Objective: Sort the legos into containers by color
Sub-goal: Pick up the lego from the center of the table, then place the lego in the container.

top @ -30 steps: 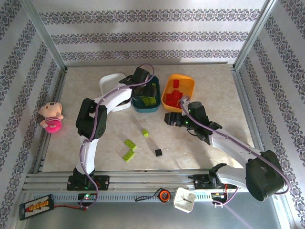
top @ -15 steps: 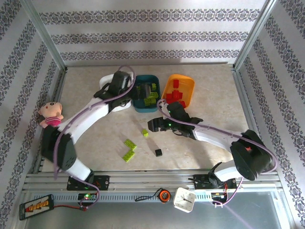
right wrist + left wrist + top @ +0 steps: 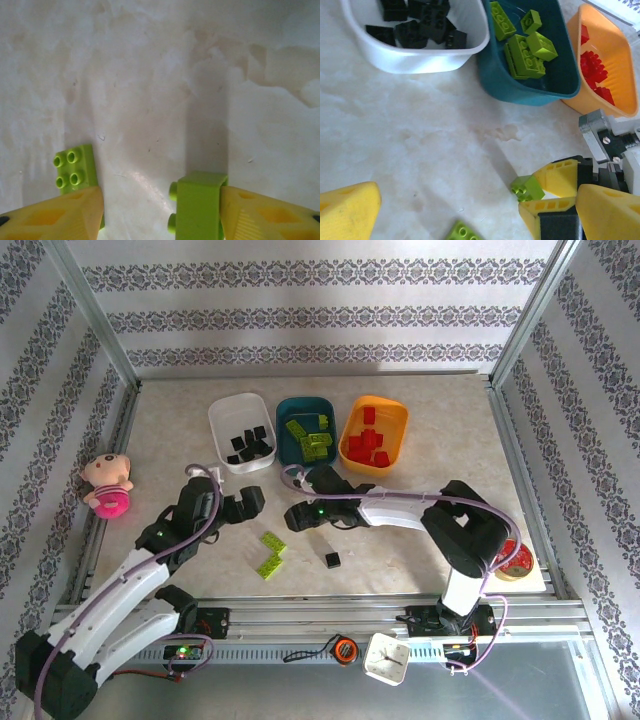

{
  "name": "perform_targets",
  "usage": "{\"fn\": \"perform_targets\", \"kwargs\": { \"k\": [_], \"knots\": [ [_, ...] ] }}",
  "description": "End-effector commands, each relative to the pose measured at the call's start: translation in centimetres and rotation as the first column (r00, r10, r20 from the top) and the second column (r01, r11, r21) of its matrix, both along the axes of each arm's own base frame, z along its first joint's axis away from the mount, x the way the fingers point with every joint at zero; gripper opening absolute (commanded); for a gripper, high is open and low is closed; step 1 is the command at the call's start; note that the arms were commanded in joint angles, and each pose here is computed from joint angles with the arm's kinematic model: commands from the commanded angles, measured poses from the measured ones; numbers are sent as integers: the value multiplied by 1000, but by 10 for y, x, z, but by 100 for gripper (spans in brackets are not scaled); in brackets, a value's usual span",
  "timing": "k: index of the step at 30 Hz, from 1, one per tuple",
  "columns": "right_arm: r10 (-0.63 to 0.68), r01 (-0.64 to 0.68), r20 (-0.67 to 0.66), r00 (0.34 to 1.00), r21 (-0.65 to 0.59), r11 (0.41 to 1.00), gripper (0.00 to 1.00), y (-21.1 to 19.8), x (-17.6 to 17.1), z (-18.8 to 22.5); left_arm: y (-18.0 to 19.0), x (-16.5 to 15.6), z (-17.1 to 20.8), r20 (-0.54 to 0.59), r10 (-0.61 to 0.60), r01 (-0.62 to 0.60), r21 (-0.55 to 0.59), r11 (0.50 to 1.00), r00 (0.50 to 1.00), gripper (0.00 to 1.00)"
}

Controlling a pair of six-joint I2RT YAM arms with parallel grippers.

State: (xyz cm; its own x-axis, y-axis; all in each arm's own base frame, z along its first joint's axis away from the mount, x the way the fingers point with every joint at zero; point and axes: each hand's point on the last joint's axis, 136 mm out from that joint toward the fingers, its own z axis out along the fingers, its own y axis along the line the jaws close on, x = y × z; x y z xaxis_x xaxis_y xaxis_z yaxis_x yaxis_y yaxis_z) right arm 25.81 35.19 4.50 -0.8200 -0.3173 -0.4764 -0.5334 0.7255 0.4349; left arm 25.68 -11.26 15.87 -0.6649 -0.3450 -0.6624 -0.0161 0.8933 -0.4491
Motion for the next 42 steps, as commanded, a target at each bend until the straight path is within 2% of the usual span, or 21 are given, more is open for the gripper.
{"fn": "perform_targets", "kwargs": {
  "k": [1, 6, 10, 16, 20, 24, 29, 32, 38, 42],
  "knots": [
    [-4, 6, 20, 1000, -77, 997, 57, -3, 3, -10, 17, -15, -21, -67, 71, -70, 22, 997, 995, 100],
    [-4, 7, 24, 1000, -109, 994, 39, -5, 3, -14, 18, -22, -28, -73, 73, -73, 4, 997, 995, 100],
    [-4, 10, 67, 998, -81, 997, 26, -4, 7, 5, 17, -21, -29, -73, 67, -67, 2, 998, 995, 100],
    [-43, 35, 155, 987, 55, 998, 21, -5, 27, 74, 11, -20, -34, -80, 45, -46, -17, 999, 996, 100],
    [-114, 83, 227, 967, 142, 986, 21, -13, 62, 127, 6, -19, -38, -91, 31, -33, -26, 999, 995, 100],
    [-202, 158, 283, 938, 170, 973, 21, -21, 103, 154, -2, -18, -39, -90, -9, 5, -44, 999, 996, 100],
    [-313, 291, 270, 911, 119, 949, 21, -30, 161, 138, -11, -18, -42, -109, -61, 55, -53, 997, 992, 100],
    [-327, 313, 245, 913, 93, 945, 20, -24, 184, 120, -15, -20, -46, -128, -85, 78, -59, 995, 988, 100],
    [-316, 314, 218, 923, 44, 948, 22, -11, 204, 93, -21, -22, -53, -145, -120, 111, -71, 991, 982, 100],
    [-319, 326, 212, 924, 2, 945, 28, -9, 209, 80, -25, -23, -57, -162, -147, 137, -74, 988, 976, 100]
  ]
}}
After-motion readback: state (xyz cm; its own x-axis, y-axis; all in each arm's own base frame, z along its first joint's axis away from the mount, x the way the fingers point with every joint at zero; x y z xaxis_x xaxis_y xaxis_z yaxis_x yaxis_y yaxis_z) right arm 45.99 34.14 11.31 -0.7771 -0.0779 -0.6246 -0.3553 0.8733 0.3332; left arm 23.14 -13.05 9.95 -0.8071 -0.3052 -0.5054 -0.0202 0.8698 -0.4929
